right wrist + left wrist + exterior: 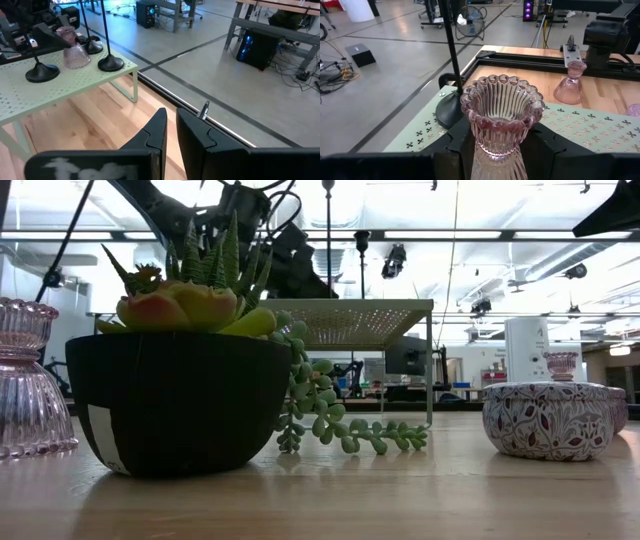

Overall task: Pick & Place candle stick holders
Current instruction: Put the top pink glass candle holder on the shelf

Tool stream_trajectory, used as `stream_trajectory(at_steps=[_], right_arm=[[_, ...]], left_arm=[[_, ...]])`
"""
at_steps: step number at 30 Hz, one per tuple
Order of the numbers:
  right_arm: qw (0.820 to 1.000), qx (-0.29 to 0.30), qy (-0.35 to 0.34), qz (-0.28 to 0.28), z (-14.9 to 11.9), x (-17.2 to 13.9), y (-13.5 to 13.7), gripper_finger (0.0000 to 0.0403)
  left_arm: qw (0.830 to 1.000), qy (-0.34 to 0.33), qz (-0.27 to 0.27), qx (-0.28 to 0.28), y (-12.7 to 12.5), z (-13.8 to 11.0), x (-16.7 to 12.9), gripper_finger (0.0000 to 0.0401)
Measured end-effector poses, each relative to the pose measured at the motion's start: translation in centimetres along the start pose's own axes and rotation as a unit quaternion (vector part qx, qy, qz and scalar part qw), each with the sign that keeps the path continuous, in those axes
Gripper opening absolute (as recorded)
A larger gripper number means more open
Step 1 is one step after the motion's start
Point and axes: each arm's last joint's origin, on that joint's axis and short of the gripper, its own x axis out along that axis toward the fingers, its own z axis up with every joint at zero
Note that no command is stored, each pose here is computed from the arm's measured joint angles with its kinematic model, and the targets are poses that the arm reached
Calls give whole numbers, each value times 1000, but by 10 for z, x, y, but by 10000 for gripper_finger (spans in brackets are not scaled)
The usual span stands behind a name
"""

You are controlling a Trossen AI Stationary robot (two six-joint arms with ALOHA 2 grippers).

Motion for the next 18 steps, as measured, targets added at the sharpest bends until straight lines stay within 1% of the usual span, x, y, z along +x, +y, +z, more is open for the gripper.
stream_trajectory(at_steps=[7,13,18], right_arm=[[1000,0,0,0,0,0,0,34],[1000,0,0,0,0,0,0,34],[1000,0,0,0,0,0,0,34]], left_arm=[[1000,0,-1,-6,0,-1,1,128],[1000,-5,-1,-26,0,0,1,128],[1000,-6,-17,-15,-1,0,1,128]])
